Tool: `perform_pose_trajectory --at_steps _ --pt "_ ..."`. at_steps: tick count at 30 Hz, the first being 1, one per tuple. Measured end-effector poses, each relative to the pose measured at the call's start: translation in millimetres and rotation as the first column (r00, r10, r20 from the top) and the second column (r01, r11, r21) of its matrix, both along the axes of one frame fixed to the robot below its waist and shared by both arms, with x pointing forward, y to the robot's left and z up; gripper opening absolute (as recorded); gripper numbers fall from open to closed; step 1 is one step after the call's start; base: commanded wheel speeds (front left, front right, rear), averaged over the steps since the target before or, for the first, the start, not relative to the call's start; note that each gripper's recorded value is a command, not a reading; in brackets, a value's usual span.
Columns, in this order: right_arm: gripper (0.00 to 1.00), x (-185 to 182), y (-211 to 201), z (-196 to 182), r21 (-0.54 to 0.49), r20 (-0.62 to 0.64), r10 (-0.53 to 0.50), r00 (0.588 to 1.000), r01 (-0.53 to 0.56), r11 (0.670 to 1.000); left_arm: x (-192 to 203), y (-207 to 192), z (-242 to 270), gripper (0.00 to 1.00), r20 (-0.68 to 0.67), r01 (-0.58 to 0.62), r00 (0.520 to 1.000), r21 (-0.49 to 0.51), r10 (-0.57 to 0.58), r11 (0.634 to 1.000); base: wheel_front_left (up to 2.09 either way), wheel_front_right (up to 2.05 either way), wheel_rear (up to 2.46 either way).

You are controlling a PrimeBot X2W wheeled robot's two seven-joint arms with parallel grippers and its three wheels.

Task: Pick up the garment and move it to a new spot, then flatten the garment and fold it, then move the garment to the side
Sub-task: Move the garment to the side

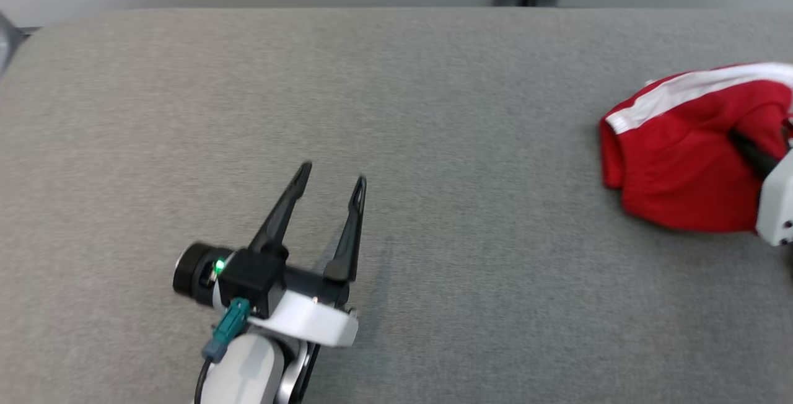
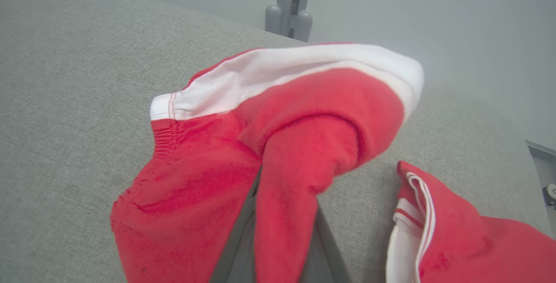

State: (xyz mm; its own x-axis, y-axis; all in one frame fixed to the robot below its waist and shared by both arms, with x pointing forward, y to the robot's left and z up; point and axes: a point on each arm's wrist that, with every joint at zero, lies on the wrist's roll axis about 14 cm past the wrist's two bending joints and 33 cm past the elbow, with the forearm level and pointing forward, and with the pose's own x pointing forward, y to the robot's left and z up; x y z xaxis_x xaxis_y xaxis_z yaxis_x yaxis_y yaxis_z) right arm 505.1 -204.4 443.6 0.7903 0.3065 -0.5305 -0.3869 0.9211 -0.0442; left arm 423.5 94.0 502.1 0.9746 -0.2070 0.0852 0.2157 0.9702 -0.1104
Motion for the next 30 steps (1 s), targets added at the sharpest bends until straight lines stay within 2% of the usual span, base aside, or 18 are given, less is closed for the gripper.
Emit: perform_pose_trajectory --at_steps 7,11,14,16,25,30 --pt "0.0 -3.5 -75.2 24.8 -0.131 0.057 -0.061 0.997 0.068 0.989 29.8 -50.4 4.2 1.0 0.037 0.142 0.989 -0.04 -0.141 0.989 0.0 0.0 0.0" --pt "0.0 -8.6 -120.4 19.4 -0.204 0.043 -0.123 0.991 0.13 0.97 43.8 -71.5 -4.4 1.0 0.031 0.201 0.979 -0.068 -0.199 0.977 0.0 0.0 0.0" --pt "0.0 -11.6 -136.7 12.7 -0.232 0.029 -0.149 0.988 0.152 0.961 48.6 -80.7 -5.3 1.0 0.036 0.227 0.974 -0.097 -0.224 0.969 0.0 0.0 0.0" --pt "0.0 -15.9 -160.7 3.4 -0.273 0.012 -0.193 0.981 0.189 0.943 50.9 -94.2 -10.2 1.0 0.036 0.271 0.963 -0.114 -0.268 0.956 0.0 0.0 0.0" --pt "0.0 -21.3 -205.1 -15.6 -0.416 -0.03 -0.245 0.969 0.211 0.885 58.6 -96.1 -18.1 1.0 0.031 0.281 0.96 -0.114 -0.279 0.953 0.0 0.0 0.0" --pt "0.0 -28.9 -221.1 -36.3 -0.497 -0.087 -0.255 0.963 0.18 0.849 60.1 -88.5 -29.1 1.0 0.004 0.261 0.965 -0.109 -0.262 0.959 0.0 0.0 0.0"
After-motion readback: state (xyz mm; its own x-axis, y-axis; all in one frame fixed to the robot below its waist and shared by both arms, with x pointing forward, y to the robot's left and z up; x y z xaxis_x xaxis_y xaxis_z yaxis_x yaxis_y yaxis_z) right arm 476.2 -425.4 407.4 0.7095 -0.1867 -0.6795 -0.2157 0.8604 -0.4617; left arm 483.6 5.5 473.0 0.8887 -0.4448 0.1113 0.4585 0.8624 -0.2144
